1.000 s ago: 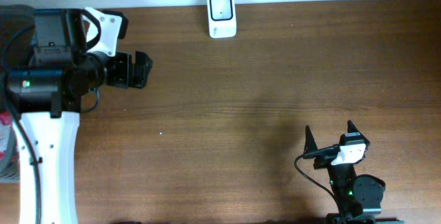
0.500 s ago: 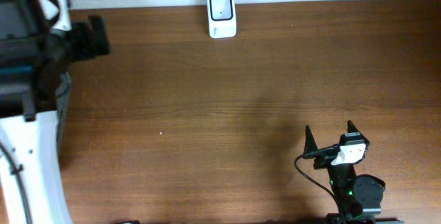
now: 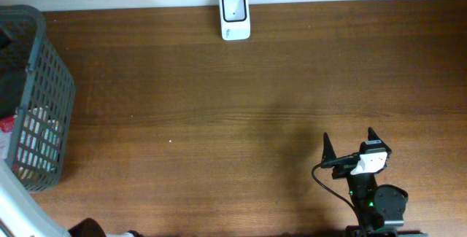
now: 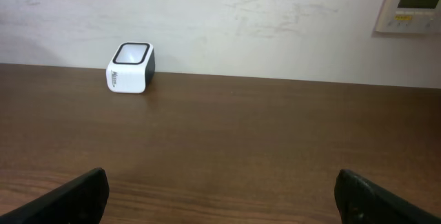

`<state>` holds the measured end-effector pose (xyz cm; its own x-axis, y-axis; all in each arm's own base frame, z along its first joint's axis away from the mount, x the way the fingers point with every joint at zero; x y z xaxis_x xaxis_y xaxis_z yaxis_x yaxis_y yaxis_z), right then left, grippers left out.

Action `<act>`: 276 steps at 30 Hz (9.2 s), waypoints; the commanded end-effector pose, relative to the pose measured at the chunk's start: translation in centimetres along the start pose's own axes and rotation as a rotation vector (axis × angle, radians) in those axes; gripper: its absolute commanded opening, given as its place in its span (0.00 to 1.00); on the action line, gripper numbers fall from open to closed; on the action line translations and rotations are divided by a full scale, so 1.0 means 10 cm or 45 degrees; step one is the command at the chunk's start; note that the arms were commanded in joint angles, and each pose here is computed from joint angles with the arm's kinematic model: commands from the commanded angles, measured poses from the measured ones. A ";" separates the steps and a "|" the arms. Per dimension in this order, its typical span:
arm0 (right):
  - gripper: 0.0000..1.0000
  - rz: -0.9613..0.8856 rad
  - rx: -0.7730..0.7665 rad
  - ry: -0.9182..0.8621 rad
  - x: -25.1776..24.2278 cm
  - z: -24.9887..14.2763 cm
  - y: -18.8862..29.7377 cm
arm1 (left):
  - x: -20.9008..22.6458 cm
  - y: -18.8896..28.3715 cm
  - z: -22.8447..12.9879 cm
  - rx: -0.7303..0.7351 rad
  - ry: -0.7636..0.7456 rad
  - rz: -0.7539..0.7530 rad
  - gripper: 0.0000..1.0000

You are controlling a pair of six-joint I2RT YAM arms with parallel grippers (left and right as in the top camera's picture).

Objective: Scan the item barcode
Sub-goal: 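Move the left gripper over the grey basket and reach inside, then grasp the red-purple tissue pack in the basket with the left gripper, then carry the tissue pack to table center and release it, then reach the left gripper into the basket and grasp the cream tube, then place the cream tube left of the tissue pack and release, then reach the left gripper back into the basket for a green packet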

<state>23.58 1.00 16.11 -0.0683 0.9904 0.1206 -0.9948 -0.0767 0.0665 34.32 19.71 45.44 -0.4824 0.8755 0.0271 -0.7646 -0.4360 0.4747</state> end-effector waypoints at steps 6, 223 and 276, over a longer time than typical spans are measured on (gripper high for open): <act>0.99 -0.005 0.005 -0.010 0.00 -0.03 0.00 | 0.51 -0.67 -0.53 0.327 -0.010 0.366 0.99; 0.99 -0.004 0.005 -0.010 0.00 -0.03 0.00 | -3.63 -1.00 -3.62 0.967 -0.452 -0.736 0.11; 0.99 -0.004 0.005 -0.010 0.00 -0.03 0.00 | 0.83 -1.80 -2.82 1.291 -0.022 -0.131 0.91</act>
<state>23.59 0.95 16.11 -0.0649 0.9907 0.1200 -0.9951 -0.0732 0.0665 32.80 29.81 13.59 -0.4848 0.8728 0.0559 -0.0719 -0.1035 0.9920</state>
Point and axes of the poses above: each gripper's point midway between its finger pads, its own y axis back along the fingers, its own x axis along the line the jaws close on, z = x × y, the point moved 1 cm from there along y, back along the fingers, and after that the axes turned 8 degrees about -y, right-handed, at the moved point
